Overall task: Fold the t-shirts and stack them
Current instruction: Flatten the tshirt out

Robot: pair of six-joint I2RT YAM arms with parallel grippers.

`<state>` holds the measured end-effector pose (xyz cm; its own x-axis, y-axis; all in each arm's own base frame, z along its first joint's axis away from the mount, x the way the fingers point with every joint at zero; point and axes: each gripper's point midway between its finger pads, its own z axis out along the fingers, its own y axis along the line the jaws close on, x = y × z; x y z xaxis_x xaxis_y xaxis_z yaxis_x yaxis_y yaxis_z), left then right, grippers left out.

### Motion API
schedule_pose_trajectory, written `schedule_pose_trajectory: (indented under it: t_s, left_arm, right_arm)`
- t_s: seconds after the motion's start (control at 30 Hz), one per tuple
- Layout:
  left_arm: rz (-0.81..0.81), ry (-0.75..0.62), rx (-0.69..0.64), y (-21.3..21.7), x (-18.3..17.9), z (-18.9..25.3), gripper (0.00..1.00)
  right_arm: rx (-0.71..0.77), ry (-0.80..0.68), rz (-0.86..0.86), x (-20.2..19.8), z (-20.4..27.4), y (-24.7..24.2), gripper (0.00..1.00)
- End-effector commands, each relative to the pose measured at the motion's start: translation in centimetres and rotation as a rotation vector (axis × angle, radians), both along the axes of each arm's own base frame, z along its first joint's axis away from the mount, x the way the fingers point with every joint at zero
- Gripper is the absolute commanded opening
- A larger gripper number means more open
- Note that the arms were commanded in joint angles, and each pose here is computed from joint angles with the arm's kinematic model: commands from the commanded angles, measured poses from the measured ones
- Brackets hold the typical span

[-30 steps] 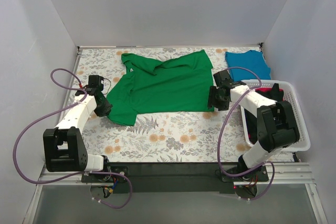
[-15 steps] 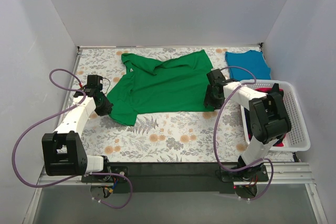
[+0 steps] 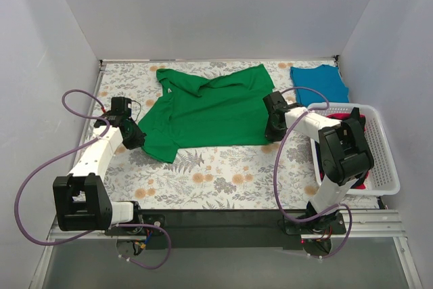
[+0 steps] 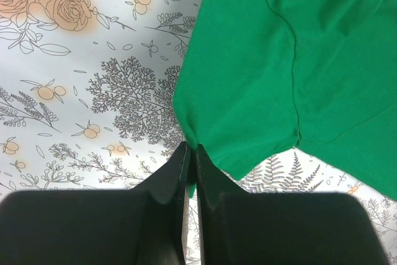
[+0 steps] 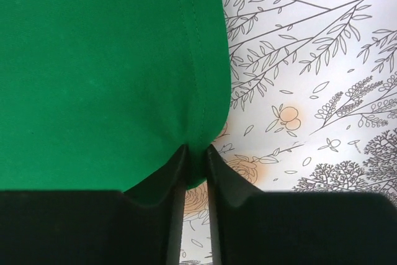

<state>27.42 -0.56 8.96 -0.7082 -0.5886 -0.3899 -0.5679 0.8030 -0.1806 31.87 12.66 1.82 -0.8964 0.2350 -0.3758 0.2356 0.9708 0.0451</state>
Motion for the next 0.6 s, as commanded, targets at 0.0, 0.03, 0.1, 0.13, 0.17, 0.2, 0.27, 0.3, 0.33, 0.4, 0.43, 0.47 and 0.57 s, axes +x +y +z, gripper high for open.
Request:
schedule_pose_trajectory:
  t_s: [0.0,0.03,0.1,0.13,0.17,0.2,0.27,0.3,0.33,0.4,0.43,0.47,0.57]
  left_arm:
    - [0.016,-0.046,-0.004,0.1,0.3,1.0,0.0]
    - [0.026,-0.071,-0.001,0.2,0.7,2.0,0.0]
    - [0.064,-0.146,0.05,1.3,1.7,4.9,0.0]
    - [0.081,-0.207,0.059,1.6,2.6,7.4,0.0]
    - [0.1,-0.234,0.082,2.1,2.9,8.7,0.0]
    - [0.126,-0.293,0.102,2.8,3.8,11.4,0.0]
    - [0.184,-0.436,0.131,4.0,6.1,17.4,0.0]
    - [0.215,-0.44,0.153,4.6,6.7,18.1,0.0]
    - [0.237,-0.522,0.155,4.9,7.6,21.7,0.0]
    - [0.387,-0.711,0.202,7.1,8.7,30.5,0.0]
    - [0.396,-0.749,0.193,7.1,8.7,31.9,0.0]
    - [0.426,-0.792,0.209,7.6,8.5,33.4,0.0]
    - [0.438,-0.976,0.172,7.5,7.4,38.7,0.0]
  right_arm:
    - [-0.064,0.083,0.039,-2.6,-1.1,-1.4,0.11]
    - [-0.067,0.057,0.049,-2.2,0.0,-1.4,0.02]
    - [-0.085,0.033,0.111,-2.0,2.4,-1.7,0.01]
    - [-0.07,-0.025,0.128,-1.2,4.4,-1.4,0.01]
    - [-0.067,-0.06,0.157,-1.1,6.2,-1.4,0.01]
    - [-0.064,-0.114,0.183,-0.3,8.7,-1.3,0.01]
    - [-0.079,-0.233,0.21,1.8,14.1,-1.3,0.01]
    - [-0.097,-0.27,0.228,2.3,15.7,-1.5,0.01]
    - [-0.085,-0.355,0.23,3.7,19.2,-1.2,0.01]
    - [-0.069,-0.573,0.269,4.7,28.7,-1.1,0.01]
    - [-0.058,-0.605,0.268,4.6,30.0,-1.1,0.01]
    - [-0.055,-0.638,0.278,4.4,31.2,-1.1,0.01]
    - [-0.029,-0.737,0.311,2.7,35.0,-1.4,0.01]
